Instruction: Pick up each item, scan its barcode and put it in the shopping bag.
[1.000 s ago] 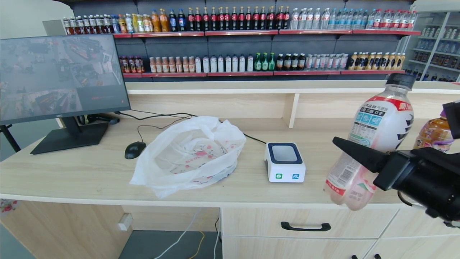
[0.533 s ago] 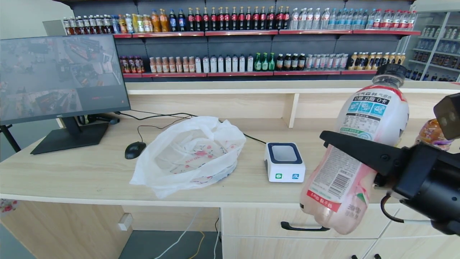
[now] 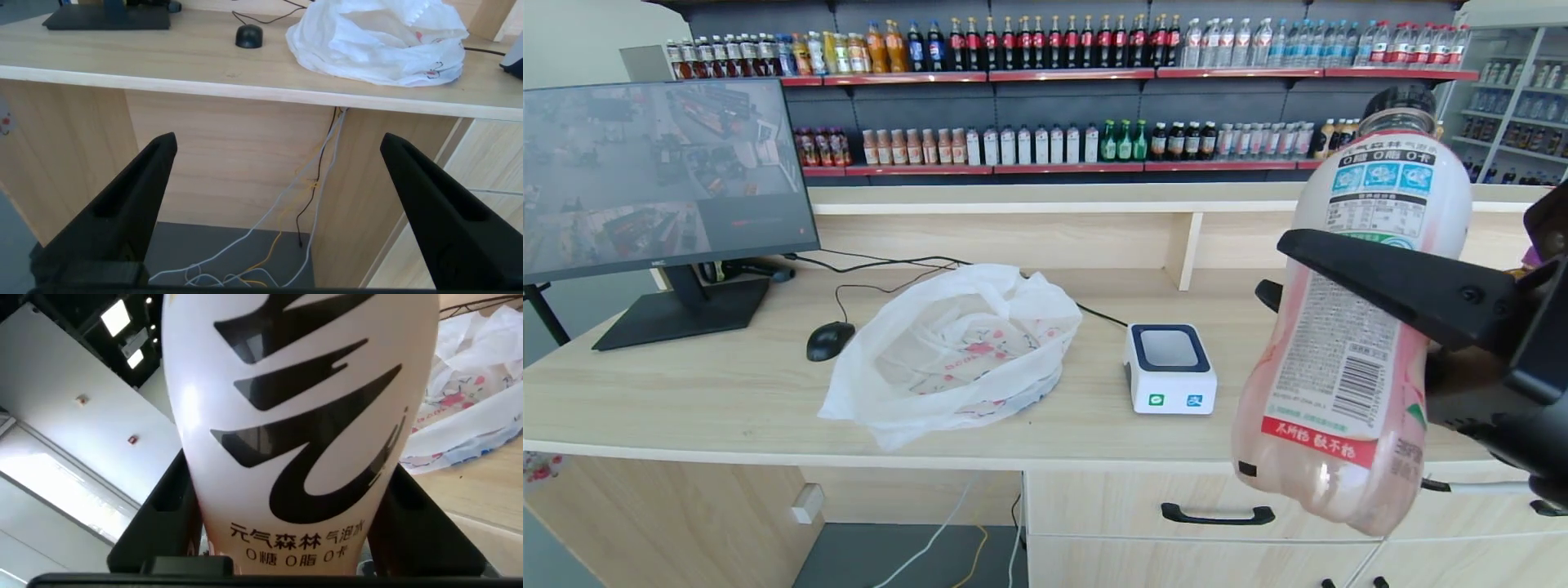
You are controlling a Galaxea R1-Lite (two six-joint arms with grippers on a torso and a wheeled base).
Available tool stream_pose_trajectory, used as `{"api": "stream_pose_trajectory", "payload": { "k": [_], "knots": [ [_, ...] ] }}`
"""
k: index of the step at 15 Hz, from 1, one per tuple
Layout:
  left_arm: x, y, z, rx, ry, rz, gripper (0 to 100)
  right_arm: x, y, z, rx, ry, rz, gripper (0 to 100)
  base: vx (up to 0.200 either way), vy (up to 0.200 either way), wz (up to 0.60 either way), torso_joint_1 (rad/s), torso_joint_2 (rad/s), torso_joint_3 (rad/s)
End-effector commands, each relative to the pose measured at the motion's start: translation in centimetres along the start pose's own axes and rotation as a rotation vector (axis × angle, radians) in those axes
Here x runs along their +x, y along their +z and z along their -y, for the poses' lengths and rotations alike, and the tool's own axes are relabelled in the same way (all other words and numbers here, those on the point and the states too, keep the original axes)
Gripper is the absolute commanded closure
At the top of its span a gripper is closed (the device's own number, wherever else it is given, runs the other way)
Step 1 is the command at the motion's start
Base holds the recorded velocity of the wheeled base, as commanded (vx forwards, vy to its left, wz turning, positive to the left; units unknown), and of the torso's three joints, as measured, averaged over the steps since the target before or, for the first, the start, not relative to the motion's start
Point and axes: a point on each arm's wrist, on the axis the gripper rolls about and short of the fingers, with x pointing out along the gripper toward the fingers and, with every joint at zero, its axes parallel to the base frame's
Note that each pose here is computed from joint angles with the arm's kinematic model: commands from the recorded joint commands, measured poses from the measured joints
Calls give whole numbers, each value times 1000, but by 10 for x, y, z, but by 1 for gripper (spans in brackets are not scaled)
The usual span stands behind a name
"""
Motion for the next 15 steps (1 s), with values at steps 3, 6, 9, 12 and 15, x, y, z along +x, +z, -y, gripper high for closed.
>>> {"api": "stream_pose_trajectory", "payload": {
  "k": [3,6,9,12,15],
  "knots": [
    [0,0,0,0,0,0,0,2,2,-8,54,42,7,100,0,0,0,0,0,0],
    [0,0,0,0,0,0,0,2,0,-11,72,61,-1,100,0,0,0,0,0,0],
    [0,0,0,0,0,0,0,1,3,-15,72,93,23,100,0,0,0,0,0,0],
    [0,0,0,0,0,0,0,3,4,-16,100,111,32,100,0,0,0,0,0,0],
    [0,0,0,0,0,0,0,5,3,-17,97,148,57,100,0,0,0,0,0,0]
  ]
}}
